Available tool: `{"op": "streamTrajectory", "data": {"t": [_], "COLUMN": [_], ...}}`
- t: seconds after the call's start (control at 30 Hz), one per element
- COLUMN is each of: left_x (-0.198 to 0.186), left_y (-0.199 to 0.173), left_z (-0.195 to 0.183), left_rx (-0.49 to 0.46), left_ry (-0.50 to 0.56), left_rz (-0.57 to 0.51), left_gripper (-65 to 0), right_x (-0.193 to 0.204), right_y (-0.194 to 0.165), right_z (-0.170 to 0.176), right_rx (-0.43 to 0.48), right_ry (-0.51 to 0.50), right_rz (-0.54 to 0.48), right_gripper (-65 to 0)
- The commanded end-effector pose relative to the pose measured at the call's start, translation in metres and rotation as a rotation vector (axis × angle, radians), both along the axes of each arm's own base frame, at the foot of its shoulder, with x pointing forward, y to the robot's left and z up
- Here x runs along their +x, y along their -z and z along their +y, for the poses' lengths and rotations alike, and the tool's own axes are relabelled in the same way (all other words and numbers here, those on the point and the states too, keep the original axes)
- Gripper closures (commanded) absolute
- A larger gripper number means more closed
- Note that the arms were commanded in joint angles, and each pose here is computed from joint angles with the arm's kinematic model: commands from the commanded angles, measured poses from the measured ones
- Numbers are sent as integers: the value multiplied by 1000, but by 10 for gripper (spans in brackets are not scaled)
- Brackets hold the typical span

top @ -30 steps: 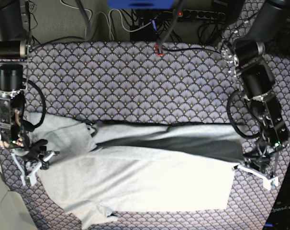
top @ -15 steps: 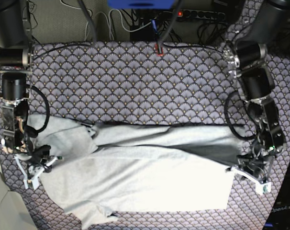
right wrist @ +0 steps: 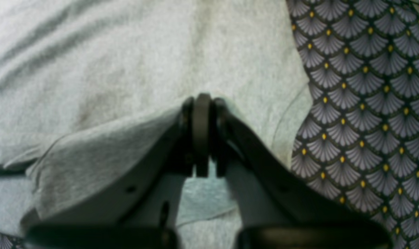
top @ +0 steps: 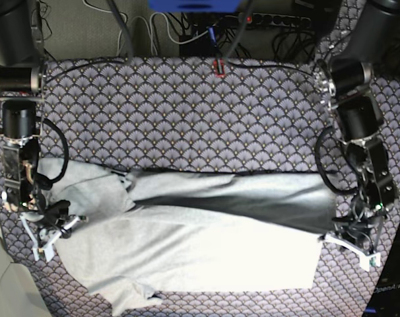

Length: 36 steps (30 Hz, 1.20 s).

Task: Fold the T-shirt properly
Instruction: 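Release the folded edge and raise both grippers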

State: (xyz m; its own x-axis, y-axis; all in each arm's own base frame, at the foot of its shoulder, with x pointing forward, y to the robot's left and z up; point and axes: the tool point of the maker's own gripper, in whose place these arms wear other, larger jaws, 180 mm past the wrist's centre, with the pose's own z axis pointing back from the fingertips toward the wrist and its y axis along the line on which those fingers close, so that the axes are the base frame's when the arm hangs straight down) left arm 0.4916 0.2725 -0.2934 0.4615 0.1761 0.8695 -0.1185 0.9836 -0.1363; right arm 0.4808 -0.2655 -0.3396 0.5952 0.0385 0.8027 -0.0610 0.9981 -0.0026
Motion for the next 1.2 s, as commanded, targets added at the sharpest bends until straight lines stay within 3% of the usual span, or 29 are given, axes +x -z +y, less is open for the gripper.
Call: {"op": "streamTrajectory", "data": {"t": [0.0, 0.23, 0.37, 0.5, 0.77, 1.03, 1.17], "left_x": [14, 14, 12, 9, 3, -34, -60], "left_y": [-33, -35, -35, -28, -19, 15, 40], "left_z": [5, 7, 8, 8, 9, 18, 20], "left_rx": [11, 15, 19, 20, 19, 70, 59], "left_ry": [-4, -5, -6, -7, -4, -5, -2], "left_rz": [-87, -90, -91, -77, -59, 8, 97], "left_gripper": [-35, -340, -430, -433, -433, -433, -433], "right_x": [14, 14, 13, 12, 10, -13, -42], "right_y": [-29, -29, -28, -27, -26, -6, 8], "right_z": [-9, -8, -8, -9, -14, -38, -67], "right_rx": [-10, -11, -11, -13, -17, -56, -40], "right_ry": [5, 3, 3, 4, 6, 30, 105], "right_rz": [-75, -74, -71, -68, -67, 0, 34], "right_gripper": [0, 0, 0, -35, -299, -322, -323]}}
